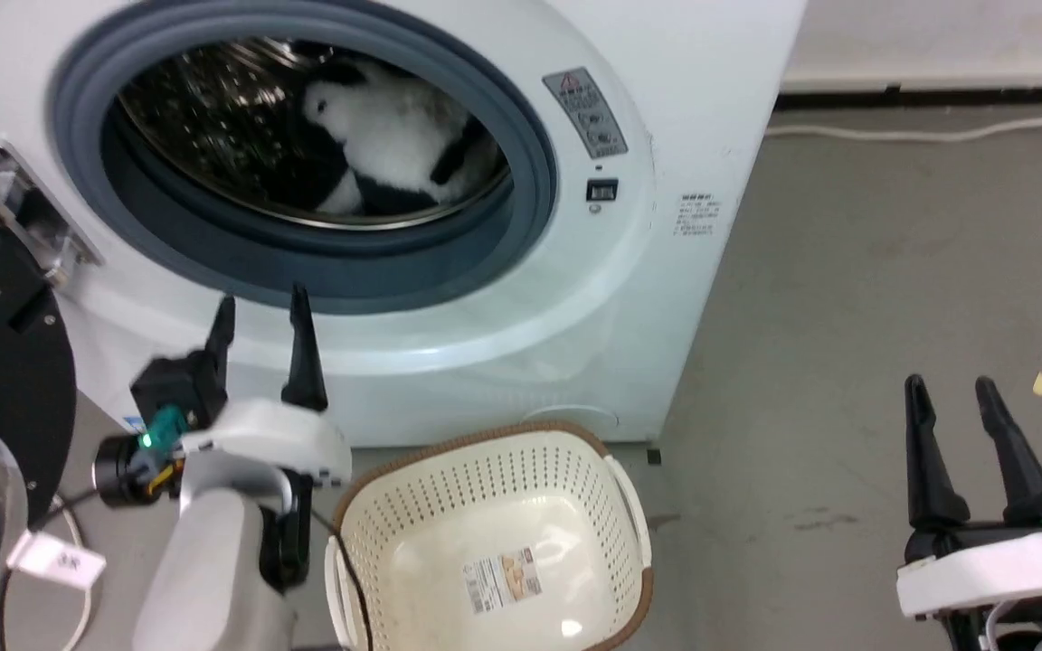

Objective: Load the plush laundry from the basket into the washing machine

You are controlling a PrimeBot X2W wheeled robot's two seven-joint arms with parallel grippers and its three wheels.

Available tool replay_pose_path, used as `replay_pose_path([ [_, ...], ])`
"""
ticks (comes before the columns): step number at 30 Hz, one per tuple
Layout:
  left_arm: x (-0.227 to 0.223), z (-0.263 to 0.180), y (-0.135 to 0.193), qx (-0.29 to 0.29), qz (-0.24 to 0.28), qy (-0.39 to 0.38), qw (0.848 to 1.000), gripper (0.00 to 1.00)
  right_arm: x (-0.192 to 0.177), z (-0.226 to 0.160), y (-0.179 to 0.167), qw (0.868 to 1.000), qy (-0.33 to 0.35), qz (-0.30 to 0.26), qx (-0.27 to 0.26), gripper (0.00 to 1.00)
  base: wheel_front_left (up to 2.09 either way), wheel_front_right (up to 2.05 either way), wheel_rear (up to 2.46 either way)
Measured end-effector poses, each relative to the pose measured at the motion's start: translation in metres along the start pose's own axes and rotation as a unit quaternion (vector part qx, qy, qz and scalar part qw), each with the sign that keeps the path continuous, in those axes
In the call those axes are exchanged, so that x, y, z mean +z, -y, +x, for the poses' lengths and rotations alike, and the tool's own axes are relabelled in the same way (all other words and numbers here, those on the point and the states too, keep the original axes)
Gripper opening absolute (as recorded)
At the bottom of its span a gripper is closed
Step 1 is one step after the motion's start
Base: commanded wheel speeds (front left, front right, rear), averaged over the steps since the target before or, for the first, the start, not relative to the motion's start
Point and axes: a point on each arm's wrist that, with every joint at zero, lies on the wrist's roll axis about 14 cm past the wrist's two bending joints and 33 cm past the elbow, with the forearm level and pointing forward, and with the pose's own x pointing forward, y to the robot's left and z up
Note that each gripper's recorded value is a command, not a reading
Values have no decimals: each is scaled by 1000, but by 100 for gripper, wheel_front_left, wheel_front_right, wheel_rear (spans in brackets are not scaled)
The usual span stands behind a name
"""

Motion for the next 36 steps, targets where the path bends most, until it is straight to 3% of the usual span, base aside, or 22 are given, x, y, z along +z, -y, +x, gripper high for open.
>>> replay_pose_path([
  [14, 6, -64, 0, -21, 28, 2, 999, 100, 5, -30, -19, 999, 0, -45, 26, 100, 0, 0, 0],
  [25, 6, -103, -11, 6, 27, -3, 1000, 100, -4, -50, -21, 998, -11, -58, 30, 100, 0, 0, 0],
  [36, 1, -115, -10, 5, 20, -22, 1000, 100, -13, -56, -23, 998, -24, -57, 34, 100, 0, 0, 0],
])
